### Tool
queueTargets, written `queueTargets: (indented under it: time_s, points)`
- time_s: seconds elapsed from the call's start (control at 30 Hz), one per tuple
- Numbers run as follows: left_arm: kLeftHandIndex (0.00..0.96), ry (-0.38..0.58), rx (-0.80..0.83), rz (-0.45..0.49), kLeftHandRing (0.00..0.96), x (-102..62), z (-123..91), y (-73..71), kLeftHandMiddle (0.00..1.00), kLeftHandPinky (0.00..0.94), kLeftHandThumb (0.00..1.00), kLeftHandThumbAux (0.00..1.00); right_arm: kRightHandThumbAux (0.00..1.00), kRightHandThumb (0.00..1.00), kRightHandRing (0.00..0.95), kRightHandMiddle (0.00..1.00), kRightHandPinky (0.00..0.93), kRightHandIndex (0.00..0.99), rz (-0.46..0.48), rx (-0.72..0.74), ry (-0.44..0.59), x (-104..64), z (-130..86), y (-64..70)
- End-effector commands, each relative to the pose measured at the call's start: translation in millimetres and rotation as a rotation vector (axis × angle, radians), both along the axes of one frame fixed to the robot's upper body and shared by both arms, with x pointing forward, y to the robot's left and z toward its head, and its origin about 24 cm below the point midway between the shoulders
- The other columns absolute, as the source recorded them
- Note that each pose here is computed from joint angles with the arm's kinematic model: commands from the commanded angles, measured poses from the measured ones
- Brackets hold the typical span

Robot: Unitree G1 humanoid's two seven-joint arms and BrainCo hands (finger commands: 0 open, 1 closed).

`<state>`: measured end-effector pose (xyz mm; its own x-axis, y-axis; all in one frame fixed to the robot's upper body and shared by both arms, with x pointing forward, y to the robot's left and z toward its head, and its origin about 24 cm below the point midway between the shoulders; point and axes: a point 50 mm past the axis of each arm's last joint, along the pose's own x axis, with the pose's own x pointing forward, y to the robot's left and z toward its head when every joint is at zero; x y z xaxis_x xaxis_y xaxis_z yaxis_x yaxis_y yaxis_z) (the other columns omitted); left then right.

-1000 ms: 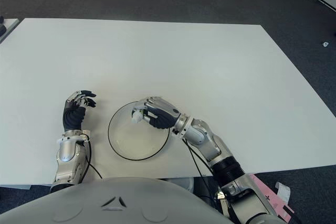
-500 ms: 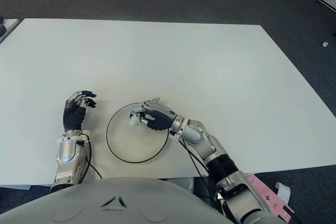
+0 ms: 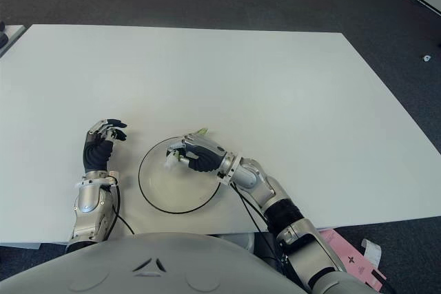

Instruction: Put the toothpaste on the table into the plate.

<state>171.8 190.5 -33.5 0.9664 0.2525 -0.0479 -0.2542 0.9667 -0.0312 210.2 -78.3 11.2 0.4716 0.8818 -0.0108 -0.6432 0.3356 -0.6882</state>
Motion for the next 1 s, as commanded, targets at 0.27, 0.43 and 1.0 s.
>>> queueTargets:
  time_s: [0.27,0.43,1.0]
  points:
    - [0.428,0.182,-0.044,0.029,0.578,-26.8,-30,-3.2,0.474,0.566,0.837,0.677,0.687,0.793,0.413,0.421,0.402,0.439,0.024,-0.151,0.177,-14.7,-26,-9.9]
    - [0.426,0.188,-0.042,0.033,0.579,-26.6,-30,-3.1,0.475,0.568,0.837,0.678,0.582,0.634,0.283,0.308,0.242,0.325,0.034,-0.126,0.199,-15.9,-25,-10.2]
    - [0.427,0.184,-0.056,0.024,0.574,-25.5,-30,-3.5,0.474,0.539,0.837,0.677,0.237,0.222,0.0,0.0,0.0,0.0,0.064,-0.169,0.157,-16.5,-20,-16.3]
